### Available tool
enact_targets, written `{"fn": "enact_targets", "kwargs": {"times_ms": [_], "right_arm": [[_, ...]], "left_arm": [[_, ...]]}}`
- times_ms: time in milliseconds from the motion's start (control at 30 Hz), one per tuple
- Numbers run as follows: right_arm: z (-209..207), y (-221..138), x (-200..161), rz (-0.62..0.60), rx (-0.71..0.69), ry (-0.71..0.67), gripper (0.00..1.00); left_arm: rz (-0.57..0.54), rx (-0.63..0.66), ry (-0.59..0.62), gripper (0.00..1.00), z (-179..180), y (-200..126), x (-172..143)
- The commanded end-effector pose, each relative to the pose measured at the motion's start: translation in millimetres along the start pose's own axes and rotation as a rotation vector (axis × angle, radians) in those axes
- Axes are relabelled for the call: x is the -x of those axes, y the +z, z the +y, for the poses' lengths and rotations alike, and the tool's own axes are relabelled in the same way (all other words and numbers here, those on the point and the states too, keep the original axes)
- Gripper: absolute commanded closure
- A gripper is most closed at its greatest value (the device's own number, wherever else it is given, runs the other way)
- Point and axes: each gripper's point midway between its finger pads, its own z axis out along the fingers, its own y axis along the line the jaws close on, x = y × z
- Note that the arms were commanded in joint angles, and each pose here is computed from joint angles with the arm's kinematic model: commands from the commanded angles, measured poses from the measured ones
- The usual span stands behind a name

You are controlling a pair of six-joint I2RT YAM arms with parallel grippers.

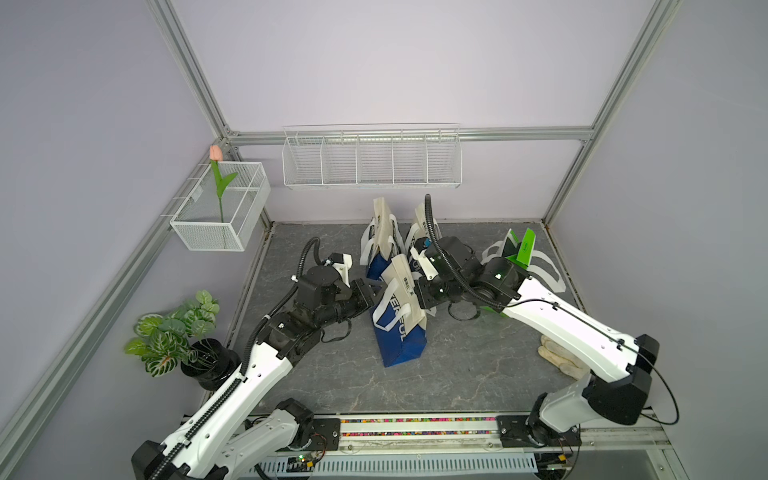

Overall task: Open the takeout bag
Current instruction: Move the takeout bag to the center of the board.

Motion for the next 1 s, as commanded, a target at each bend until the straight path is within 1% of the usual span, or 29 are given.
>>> {"fn": "enact_targets", "kwargs": {"times_ms": [0, 67, 100, 167, 200, 300, 333, 433, 467, 500, 533, 633, 733, 833, 967], "right_arm": [[-1, -33, -5, 0.013, 0.044, -0.073, 0.93], [-12, -31, -15, 0.043, 0.013, -0.065, 0.93], [-17, -31, -18, 0.048, -0.002, -0.06, 0.91], [-20, -34, -23, 0.043, -0.013, -0.049, 0.85], [-20, -35, -23, 0.033, -0.008, -0.044, 0.8], [-19, -39, -26, 0.022, -0.011, -0.038, 0.59], [-19, -40, -26, 0.015, -0.019, -0.037, 0.53], [-23, -44, -25, -0.006, -0.054, -0.021, 0.49], [-24, -45, -25, -0.014, -0.058, -0.013, 0.42], [-25, -46, -25, -0.019, -0.063, -0.006, 0.27], [-25, -47, -24, -0.03, -0.064, 0.005, 0.21], [-22, -47, -21, -0.055, -0.042, 0.026, 0.22], [-26, -39, -21, -0.045, -0.042, 0.056, 0.23], [-39, -35, -22, -0.034, -0.099, 0.071, 0.26], [-45, -37, -18, -0.049, -0.081, 0.086, 0.25]], "left_arm": [[-0.008, -0.052, -0.018, 0.66, -11, 4, 6], [0.01, -0.049, -0.027, 0.66, -9, 10, 4], [0.019, -0.051, -0.029, 0.66, -9, 12, 3], [0.034, -0.054, -0.025, 0.66, -9, 14, 1], [0.038, -0.052, -0.025, 0.66, -8, 15, 0], [0.038, -0.052, -0.034, 0.65, -4, 18, -1], [0.037, -0.053, -0.038, 0.66, -2, 19, -2], [0.036, -0.059, -0.043, 0.66, -2, 21, -2], [0.034, -0.066, -0.044, 0.66, -4, 21, -1], [0.03, -0.075, -0.042, 0.65, -6, 20, 0], [0.026, -0.084, -0.044, 0.65, -9, 19, 1], [0.013, -0.109, -0.048, 0.65, -14, 18, 4], [0.017, -0.153, -0.061, 0.65, -18, 21, 3], [0.031, -0.188, -0.107, 0.65, -22, 25, 2], [0.065, -0.203, -0.115, 0.64, -24, 32, -1]]}}
